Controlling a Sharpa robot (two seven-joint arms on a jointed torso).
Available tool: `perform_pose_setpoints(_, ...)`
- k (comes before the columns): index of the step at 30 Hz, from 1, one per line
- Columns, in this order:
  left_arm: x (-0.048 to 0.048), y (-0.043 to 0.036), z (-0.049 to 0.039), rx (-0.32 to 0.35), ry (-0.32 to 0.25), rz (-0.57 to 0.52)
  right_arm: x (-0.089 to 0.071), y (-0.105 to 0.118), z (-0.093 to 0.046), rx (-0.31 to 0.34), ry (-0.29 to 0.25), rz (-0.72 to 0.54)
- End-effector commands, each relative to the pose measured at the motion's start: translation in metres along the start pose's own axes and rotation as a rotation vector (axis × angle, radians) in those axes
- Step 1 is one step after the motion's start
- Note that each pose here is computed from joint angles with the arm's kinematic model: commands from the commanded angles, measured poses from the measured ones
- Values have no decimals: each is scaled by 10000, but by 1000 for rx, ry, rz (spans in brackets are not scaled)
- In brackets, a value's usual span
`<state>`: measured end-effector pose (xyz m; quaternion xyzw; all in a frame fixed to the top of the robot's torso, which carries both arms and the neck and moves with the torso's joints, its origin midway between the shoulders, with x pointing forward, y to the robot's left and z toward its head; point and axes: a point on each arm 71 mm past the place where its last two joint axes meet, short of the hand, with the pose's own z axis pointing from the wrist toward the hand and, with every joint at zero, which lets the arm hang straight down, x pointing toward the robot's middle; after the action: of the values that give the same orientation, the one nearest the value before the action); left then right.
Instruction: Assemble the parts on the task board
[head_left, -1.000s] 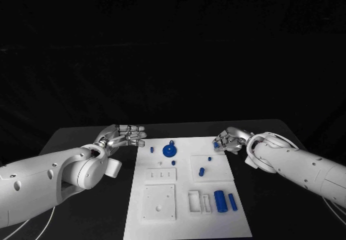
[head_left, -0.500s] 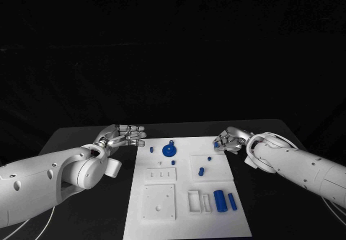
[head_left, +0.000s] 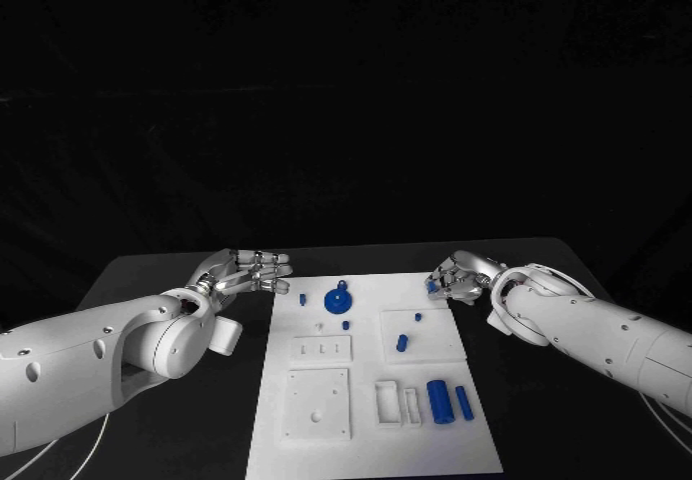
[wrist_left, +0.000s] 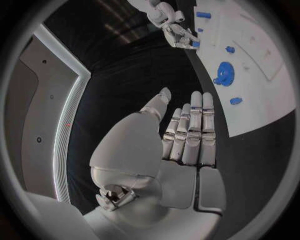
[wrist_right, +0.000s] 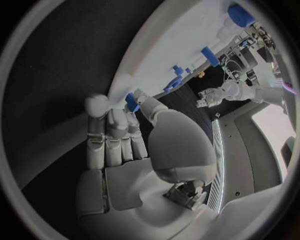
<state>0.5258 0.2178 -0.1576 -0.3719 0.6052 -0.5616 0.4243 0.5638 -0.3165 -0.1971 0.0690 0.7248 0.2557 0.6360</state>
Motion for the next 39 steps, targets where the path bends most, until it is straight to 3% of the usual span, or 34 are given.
perform_pose_setpoints(1, 33, -5, 7, -4, 16, 4, -21, 39, 2, -14, -44, 11)
perform_pose_setpoints(9, 81, -75, 54, -82, 75, 67, -34, 243, -10, -32, -83, 8)
perform_pose_setpoints(13, 111, -174, 143, -143, 133, 137, -48, 422, -7, -47, -94, -5)
perform_pose_setpoints(20, 176, -262, 271, -268, 165, 259, -4, 772, 12, -75, -67, -20)
perform_pose_setpoints(29, 346, -251, 395, -395, 195, 337, 169, 1217, 105, -132, -37, -15)
perform_pose_setpoints(39, 482, -242, 486, -437, 187, 437, 342, 1566, 172, -165, 1, -20)
